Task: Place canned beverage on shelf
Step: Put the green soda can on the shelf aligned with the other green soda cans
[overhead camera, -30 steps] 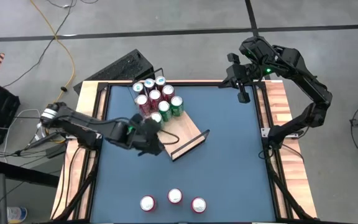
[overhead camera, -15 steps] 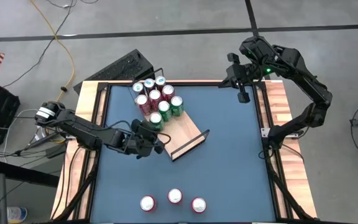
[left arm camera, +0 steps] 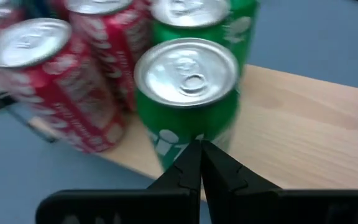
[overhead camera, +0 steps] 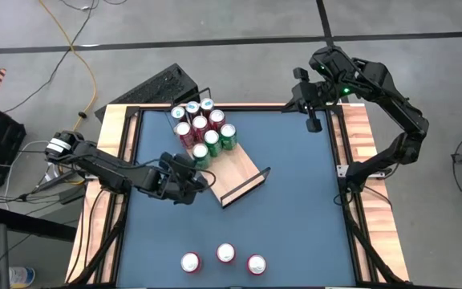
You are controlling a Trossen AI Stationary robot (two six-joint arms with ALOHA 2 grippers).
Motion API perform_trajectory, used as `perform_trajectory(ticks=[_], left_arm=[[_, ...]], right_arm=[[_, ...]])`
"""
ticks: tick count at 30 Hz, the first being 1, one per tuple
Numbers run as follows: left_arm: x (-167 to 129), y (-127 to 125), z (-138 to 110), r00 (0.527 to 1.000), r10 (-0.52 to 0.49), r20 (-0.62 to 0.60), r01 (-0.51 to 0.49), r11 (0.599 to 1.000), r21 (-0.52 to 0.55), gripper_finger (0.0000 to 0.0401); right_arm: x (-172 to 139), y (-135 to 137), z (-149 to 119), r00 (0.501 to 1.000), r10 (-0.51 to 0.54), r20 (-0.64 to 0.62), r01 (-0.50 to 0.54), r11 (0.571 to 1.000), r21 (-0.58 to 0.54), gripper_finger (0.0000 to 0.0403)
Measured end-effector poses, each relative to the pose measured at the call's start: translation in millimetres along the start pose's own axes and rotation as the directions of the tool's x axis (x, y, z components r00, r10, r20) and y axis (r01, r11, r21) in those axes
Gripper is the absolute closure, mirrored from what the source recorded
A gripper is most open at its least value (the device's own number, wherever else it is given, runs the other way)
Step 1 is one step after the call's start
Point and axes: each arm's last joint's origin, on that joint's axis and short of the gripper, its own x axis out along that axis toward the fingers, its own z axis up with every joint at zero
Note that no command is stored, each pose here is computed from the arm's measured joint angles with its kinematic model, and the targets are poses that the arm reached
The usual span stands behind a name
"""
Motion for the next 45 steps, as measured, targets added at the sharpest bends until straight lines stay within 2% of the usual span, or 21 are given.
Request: perform_trajectory(ticks=[3, 7, 12, 16, 21, 30, 45], left_arm=[[0.1, 3.8, -1.6, 0.999, 0.039, 0.007, -0.039, 0.999, -0.006, 0.0401], [-0.1, 3.9, -1.7, 0.999, 0.04, 0.009, -0.04, 0.999, -0.027, 0.0401], [-8.0, -8.3, 0.5, 0.996, -0.085, -0.036, 0.083, 0.994, -0.072, 0.0401], [-17.0, -19.5, 3.9, 0.986, -0.169, 0.004, 0.169, 0.985, -0.036, 0.0401], [-0.7, -14.1, -1.5, 0.995, -0.094, 0.009, 0.095, 0.995, -0.028, 0.0401], [18.9, -8.8, -8.5, 0.987, -0.141, 0.077, 0.149, 0.984, -0.101, 0.0401], [34.5, 3.4, -4.0, 0.995, -0.048, 0.088, 0.054, 0.997, -0.057, 0.0401]], right_arm=[[0.0, 0.0, 0.0, 1.0, 0.0, 0.0, 0.0, 1.0, 0.004, 0.0403], [0.0, 0.0, 0.0, 1.0, 0.0, 0.0, 0.0, 1.0, 0.019, 0.0403], [0.0, 0.0, 0.0, 1.0, 0.0, 0.0, 0.0, 1.0, 0.03, 0.0403], [0.0, 0.0, 0.0, 1.0, 0.001, 0.0, -0.001, 0.999, 0.046, 0.0403], [0.0, 0.0, 0.0, 1.0, 0.0, 0.0, 0.0, 0.999, 0.046, 0.0403], [0.0, 0.0, -0.1, 1.0, 0.0, -0.001, 0.0, 0.999, 0.047, 0.0403], [0.0, 0.1, -0.1, 1.0, 0.001, -0.001, -0.001, 0.999, 0.046, 0.0403]])
